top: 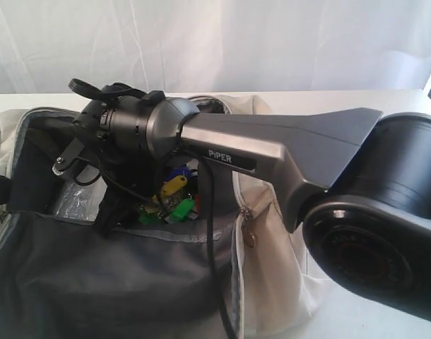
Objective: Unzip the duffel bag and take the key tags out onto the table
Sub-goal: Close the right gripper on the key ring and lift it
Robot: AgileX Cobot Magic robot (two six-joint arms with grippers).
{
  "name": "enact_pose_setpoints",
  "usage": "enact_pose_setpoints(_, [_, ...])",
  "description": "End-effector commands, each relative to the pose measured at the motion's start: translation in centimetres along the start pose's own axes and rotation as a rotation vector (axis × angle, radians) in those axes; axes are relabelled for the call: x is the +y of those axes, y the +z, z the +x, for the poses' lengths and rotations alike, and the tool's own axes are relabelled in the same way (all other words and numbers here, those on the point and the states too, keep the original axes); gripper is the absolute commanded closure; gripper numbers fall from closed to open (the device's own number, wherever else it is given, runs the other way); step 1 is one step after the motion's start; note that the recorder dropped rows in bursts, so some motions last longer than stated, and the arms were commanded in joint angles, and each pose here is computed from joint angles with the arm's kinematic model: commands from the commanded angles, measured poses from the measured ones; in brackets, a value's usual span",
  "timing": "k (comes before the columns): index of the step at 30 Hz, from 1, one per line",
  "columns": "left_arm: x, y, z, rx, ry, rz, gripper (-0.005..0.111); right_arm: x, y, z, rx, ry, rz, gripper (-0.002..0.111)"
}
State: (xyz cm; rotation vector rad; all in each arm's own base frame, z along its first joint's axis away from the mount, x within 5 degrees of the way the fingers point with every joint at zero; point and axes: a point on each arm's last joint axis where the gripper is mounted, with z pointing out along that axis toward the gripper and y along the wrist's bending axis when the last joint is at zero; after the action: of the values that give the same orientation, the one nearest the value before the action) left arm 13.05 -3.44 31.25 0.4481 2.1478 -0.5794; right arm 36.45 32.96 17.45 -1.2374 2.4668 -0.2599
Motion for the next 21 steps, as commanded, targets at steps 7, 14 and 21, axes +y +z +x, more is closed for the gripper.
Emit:
enact_pose_setpoints(7, [-0.3, 0.0, 0.1, -0.006, -0.003, 0.028, 0.107, 0.3, 3.2, 2.4, 0.233, -0.024, 0.012, 0.104])
enact_pose_setpoints(14, [-0.3, 0.0, 0.0, -0.007, -0.003, 0.026, 0.107, -2.1, -3.6, 1.1, 0.108, 0.008, 0.041, 0.108])
enact_pose_setpoints(21, [-0.3, 0.0, 0.0, -0.007, -0.003, 0.026, 0.107, -3.9, -9.2, 0.5, -0.041, 0.026, 0.066, 0.108])
